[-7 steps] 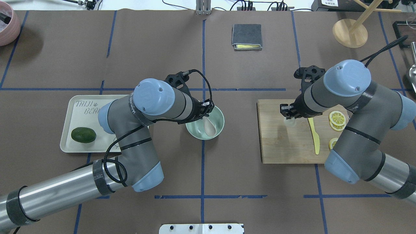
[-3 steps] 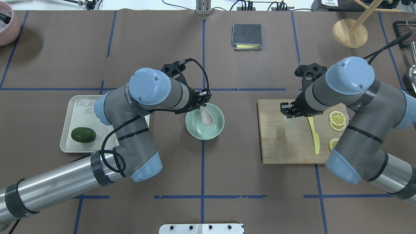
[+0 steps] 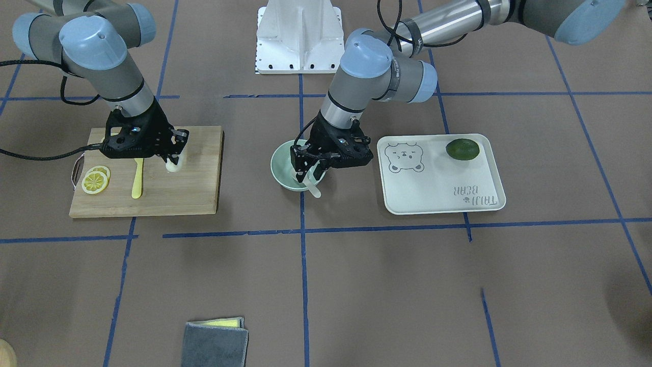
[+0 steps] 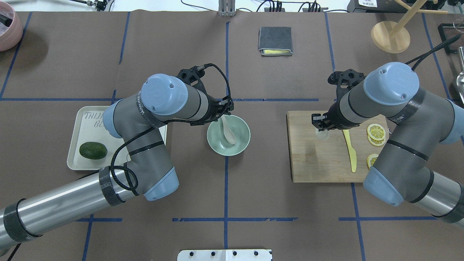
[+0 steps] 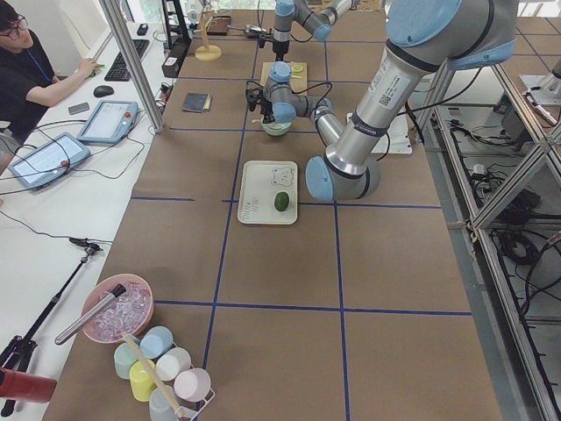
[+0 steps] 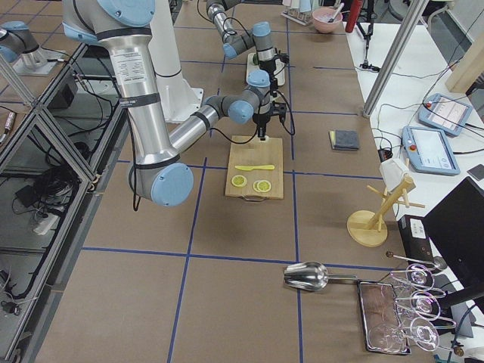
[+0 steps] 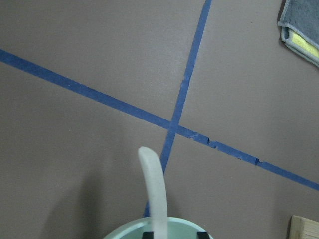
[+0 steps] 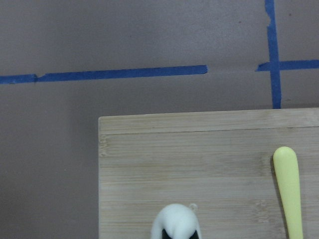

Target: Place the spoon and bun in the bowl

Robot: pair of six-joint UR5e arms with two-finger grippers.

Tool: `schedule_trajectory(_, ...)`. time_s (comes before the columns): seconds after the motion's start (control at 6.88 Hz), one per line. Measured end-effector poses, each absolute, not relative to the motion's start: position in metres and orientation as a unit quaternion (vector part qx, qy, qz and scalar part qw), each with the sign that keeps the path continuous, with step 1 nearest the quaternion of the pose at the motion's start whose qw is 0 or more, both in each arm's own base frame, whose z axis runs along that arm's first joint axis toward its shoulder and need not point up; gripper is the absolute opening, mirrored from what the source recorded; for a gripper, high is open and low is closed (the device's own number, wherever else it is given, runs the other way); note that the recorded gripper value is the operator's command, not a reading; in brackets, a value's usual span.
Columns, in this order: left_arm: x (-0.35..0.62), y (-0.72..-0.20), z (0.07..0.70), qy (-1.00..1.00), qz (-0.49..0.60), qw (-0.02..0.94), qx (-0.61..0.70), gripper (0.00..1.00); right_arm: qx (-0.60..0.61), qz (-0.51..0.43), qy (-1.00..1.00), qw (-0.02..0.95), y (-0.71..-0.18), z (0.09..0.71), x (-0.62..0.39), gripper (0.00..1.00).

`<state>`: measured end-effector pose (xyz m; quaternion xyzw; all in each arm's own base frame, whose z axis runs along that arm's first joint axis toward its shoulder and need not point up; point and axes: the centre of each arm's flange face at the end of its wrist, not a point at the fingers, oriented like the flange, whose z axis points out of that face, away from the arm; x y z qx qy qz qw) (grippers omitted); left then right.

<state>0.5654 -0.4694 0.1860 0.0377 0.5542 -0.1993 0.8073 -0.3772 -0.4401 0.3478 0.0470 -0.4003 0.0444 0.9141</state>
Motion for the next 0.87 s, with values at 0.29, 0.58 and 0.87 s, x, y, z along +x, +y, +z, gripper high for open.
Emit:
schedule_trajectory(0.29, 0.556, -0.468, 0.179, 0.556, -0.196, 0.807, 0.032, 1.0, 0.054, 0.041, -0.409, 0.91, -0.444, 0.326, -0.384, 0.0)
schedule_trajectory(0.58, 0.515, -0.485, 0.176, 0.53, -0.175, 0.829, 0.033, 1.0, 0.053, 0.037, -0.411, 0.909, -0.451, 0.278, -0.409, 0.0)
schedule_trajectory(0.87, 0.444, -0.507, 0.186, 0.482, -0.136, 0.863, 0.069, 1.0, 0.052, 0.029, -0.417, 0.907, -0.456, 0.235, -0.446, 0.0)
